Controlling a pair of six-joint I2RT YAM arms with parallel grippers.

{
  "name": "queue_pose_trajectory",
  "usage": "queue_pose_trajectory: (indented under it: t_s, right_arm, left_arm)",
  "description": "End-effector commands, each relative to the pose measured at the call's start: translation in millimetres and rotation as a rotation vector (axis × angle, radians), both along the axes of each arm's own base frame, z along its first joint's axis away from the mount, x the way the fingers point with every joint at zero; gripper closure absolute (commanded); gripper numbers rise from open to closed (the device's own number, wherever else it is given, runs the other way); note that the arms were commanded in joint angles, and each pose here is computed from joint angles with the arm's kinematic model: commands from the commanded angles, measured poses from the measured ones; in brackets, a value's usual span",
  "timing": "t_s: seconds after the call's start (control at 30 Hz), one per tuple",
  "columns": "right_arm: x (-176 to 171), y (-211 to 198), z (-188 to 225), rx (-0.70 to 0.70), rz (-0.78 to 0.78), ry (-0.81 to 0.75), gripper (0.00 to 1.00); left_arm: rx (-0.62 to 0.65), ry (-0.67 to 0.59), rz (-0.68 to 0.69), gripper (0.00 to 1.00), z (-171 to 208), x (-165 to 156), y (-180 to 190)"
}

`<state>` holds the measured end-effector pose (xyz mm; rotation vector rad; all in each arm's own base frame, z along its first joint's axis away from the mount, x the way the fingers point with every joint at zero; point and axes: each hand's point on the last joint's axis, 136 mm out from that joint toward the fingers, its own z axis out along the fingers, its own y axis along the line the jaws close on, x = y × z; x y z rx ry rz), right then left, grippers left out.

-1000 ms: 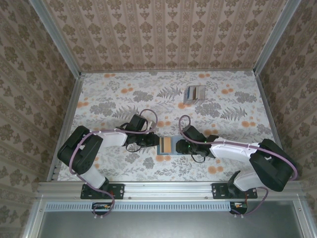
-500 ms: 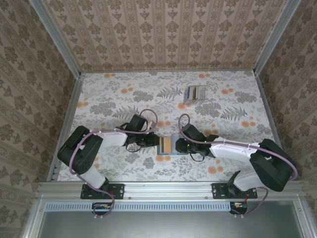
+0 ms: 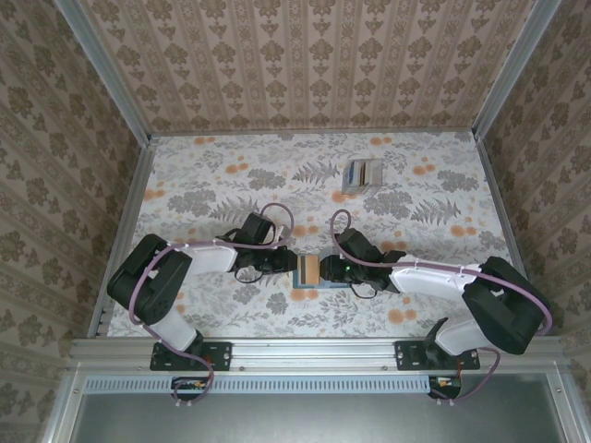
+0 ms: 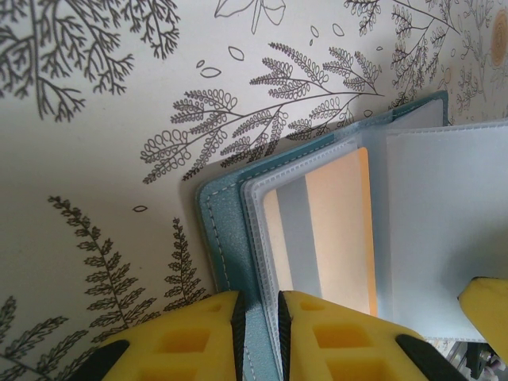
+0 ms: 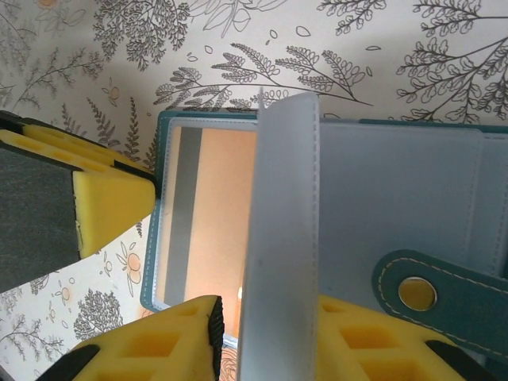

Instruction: Put the credit cards into the card holder

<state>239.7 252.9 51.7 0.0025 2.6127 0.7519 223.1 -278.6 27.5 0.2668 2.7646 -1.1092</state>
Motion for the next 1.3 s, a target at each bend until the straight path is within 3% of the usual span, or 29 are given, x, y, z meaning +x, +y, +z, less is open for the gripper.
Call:
queue_pose_trajectory:
  t_s: [0.0,0.53,0.93,1.17,1.27]
  right_arm:
    - [1.4,10.6,5.1,0.031,0.038,-0.019,0.67]
    - [4.8,26.1,11.6,0.138,0.064,-0.062,0.8]
    - [5.7,29.1,5.1,0.177,0.066,-0.043,0.78]
    - [6.1,19.9,6.0,0.18,0.044,-0.045,0.84]
    - [5.7,6.7,3.7,0.164,0.007,-0.04,0.75]
  left_arm:
    - [-0.004,0.021,-0.001,0.78,-1.9,-2.0,-1.9]
    - [-0.007,0.018,0.003,0.78,-3.2,-1.2,-0.8]
    - [-0.057,0.004,0.017,0.77,12.8,3.5,0.9]
    - [-0.153,-0.058,0.016,0.68,49.3,9.5,-4.7]
    - [-0.172,-0.054,-0.012,0.62,47.8,7.7,-16.3]
